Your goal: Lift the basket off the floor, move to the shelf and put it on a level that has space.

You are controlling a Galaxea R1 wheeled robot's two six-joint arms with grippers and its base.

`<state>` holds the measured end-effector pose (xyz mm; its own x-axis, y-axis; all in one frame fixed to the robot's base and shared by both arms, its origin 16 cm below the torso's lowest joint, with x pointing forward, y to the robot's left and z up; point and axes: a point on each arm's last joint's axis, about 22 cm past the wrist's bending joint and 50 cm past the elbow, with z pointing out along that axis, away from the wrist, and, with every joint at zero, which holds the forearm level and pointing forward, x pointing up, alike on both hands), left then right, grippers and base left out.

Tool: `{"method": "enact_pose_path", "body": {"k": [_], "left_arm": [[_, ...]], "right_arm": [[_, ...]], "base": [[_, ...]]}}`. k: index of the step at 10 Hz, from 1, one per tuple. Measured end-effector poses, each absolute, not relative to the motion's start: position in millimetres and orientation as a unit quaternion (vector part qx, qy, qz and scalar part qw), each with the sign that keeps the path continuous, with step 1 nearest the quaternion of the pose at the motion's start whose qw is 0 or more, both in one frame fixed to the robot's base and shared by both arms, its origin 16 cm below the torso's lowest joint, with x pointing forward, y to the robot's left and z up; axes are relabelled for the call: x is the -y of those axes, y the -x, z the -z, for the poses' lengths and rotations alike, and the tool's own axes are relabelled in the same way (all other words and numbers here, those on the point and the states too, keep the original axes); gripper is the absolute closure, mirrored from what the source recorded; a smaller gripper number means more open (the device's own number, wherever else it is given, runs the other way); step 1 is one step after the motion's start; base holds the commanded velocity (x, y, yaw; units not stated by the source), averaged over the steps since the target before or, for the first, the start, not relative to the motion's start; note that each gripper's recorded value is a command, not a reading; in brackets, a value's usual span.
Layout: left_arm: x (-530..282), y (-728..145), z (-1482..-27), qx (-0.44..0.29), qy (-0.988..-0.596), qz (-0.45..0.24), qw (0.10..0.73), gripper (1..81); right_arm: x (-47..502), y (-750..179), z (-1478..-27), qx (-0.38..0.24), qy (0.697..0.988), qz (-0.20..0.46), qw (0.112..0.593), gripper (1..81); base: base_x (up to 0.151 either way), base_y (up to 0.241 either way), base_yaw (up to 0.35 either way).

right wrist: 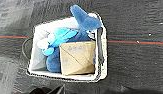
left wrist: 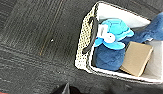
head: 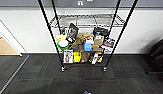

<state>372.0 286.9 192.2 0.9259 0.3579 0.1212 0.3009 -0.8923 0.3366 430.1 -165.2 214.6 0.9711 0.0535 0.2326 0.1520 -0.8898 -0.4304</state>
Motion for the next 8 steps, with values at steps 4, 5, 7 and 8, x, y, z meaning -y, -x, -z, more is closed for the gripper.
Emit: {"method": "enact_pose_path", "body": {"k": [4,5,7,8], "left_arm": [[-269,-452,-174,-0.155,-0.964,-0.12,0.177,1.0],[-269,-463,-170,-0.152,-0.964,-0.123,0.178,1.0],[-268,-459,-150,-0.152,-0.966,-0.114,0.178,1.0],[-268,-452,-135,-0.152,-0.967,-0.104,0.177,1.0]], "right_arm": [[165,-455,-192,0.061,0.964,0.125,0.227,1.0],[165,-465,-187,0.063,0.963,0.132,0.226,1.0],[165,-475,-170,0.063,0.962,0.137,0.226,1.0],[161,-474,-157,0.062,0.963,0.131,0.228,1.0]], "base": [[0.0,0.0,0.0],[0.0,0.0,0.0],[0.0,0.0,0.0],[0.0,0.0,0.0]]}}
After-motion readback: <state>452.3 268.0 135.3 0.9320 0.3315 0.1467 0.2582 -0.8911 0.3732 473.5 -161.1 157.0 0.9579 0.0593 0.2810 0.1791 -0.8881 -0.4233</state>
